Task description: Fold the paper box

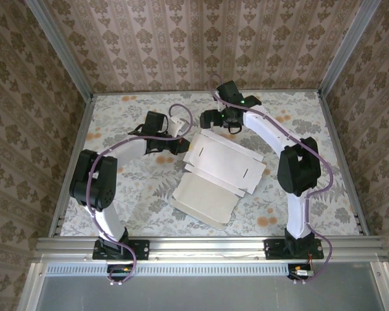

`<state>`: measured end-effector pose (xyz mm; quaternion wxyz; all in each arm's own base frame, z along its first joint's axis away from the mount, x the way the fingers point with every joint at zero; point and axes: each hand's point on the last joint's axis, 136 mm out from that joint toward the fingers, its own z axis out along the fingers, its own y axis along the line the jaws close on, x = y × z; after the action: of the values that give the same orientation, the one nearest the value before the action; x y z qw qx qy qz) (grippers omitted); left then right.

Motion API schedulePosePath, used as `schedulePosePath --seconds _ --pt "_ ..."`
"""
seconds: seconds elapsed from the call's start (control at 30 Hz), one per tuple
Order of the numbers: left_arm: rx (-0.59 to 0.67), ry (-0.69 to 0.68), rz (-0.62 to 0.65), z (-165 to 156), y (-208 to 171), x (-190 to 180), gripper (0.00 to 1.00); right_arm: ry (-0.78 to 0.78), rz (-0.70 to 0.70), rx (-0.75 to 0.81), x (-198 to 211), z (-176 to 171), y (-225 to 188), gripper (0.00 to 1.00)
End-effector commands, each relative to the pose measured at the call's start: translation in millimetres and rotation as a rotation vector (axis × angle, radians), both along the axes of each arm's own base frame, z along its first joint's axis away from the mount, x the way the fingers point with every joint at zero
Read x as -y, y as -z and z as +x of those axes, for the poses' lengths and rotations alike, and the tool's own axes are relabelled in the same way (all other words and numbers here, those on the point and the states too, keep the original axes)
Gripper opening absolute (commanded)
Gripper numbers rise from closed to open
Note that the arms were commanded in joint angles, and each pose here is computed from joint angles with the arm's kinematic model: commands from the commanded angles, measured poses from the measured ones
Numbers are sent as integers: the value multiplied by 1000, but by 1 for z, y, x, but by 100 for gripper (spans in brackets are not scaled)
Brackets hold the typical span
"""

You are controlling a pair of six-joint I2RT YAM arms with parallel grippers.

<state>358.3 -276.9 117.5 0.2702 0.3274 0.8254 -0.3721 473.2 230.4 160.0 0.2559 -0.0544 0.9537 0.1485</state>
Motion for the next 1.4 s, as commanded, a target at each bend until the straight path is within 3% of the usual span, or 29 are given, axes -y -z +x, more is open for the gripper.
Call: schedulePosePath --seconds 0.0,0.43,1.37 --pt "51 32 -29 -2 -16 7 0 52 -34 -48 3 1 7 98" --pt "63 25 -10 -2 -14 8 0 32 -90 -93 1 -2 24 96" --pt "55 8 14 2 -10 4 0 12 -90 -37 14 -29 -2 84"
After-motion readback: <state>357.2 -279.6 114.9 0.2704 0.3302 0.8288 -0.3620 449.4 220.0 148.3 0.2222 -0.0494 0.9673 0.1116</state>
